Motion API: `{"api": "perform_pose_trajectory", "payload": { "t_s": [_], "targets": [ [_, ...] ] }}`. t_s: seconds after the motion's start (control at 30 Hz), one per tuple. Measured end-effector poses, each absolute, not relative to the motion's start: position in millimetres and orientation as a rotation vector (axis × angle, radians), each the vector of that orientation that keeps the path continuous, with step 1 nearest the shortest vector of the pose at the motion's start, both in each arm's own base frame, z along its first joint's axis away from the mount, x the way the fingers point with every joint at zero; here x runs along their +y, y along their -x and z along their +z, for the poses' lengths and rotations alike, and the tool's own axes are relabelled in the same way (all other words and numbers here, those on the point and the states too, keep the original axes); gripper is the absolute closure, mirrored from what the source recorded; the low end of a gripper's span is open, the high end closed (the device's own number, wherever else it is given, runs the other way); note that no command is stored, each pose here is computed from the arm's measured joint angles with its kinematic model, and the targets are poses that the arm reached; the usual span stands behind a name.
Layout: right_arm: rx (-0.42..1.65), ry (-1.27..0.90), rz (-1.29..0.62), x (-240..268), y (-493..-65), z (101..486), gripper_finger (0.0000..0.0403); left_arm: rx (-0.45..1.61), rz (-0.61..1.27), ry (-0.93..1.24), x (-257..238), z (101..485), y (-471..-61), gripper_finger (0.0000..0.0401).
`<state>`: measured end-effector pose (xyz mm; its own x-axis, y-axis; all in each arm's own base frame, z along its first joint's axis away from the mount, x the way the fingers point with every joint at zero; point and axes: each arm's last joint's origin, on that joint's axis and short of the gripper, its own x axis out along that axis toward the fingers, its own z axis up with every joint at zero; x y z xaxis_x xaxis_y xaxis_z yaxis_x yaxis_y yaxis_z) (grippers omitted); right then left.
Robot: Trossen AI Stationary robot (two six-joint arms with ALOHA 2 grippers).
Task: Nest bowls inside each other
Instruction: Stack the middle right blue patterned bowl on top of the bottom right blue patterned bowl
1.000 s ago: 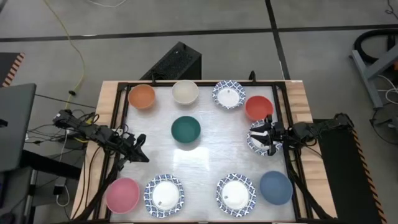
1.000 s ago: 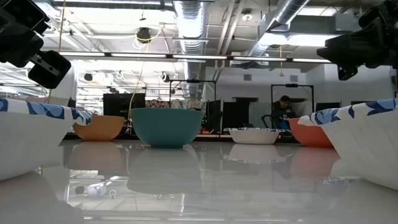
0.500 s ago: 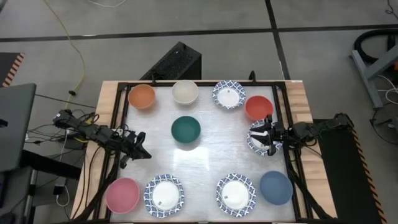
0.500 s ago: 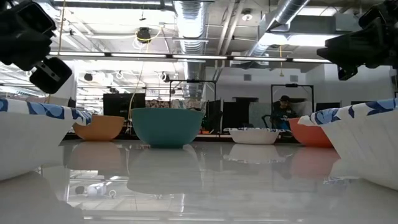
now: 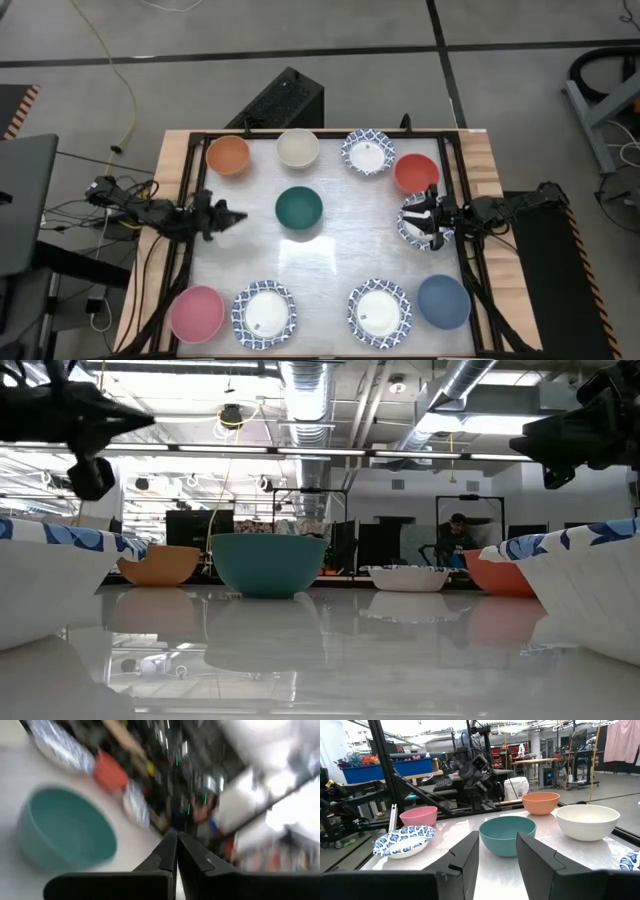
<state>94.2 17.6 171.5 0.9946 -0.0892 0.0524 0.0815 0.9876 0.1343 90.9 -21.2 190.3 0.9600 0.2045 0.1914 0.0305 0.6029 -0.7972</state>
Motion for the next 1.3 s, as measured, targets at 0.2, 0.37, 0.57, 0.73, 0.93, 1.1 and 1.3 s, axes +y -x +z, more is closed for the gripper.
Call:
{"api": "perform_pose_trajectory", "payload": {
  "t_s": [0.2, 0.37, 0.57, 0.73, 0.93, 1.1, 1.3],
  "targets": [
    [-0.103, -0.171, -0.085, 17.4, -93.9, 175.6, 0.0249, -0.503, 0.142, 0.951, -15.2, 210.3, -83.2, 0.0394],
    [-0.247, -0.502, -0.041, 16.8, -91.6, 188.8, 0.0249, -0.652, 0.358, 1.058, -7.1, 216.4, -76.6, 0.0374],
    [-0.403, -0.574, -0.022, 14.6, -86.9, 203.3, 0.0249, -0.723, 0.509, 1.159, -2.8, 215.5, -73.7, 0.0365],
    [-0.496, -0.589, -0.107, 9.4, -83.7, 209.8, 0.0249, -0.734, 0.453, 1.151, -2.4, 217.9, -73.7, 0.0364],
    [-0.539, -0.611, -0.157, 5.4, -82.7, 212.1, 0.0249, -0.772, 0.41, 1.081, -0.4, 224.3, -70.8, 0.0364],
    [-0.64, -0.583, -0.194, 0.1, -75.7, 228.6, 0.0249, -0.77, 0.374, 0.912, 0.6, 240.0, -67.2, 0.0349],
    [-0.569, -0.416, -0.366, -5.0, -69.5, 264.8, 0.0246, -0.764, 0.348, 0.635, 0.3, 284.1, -62.0, 0.0293]
  ]
}}
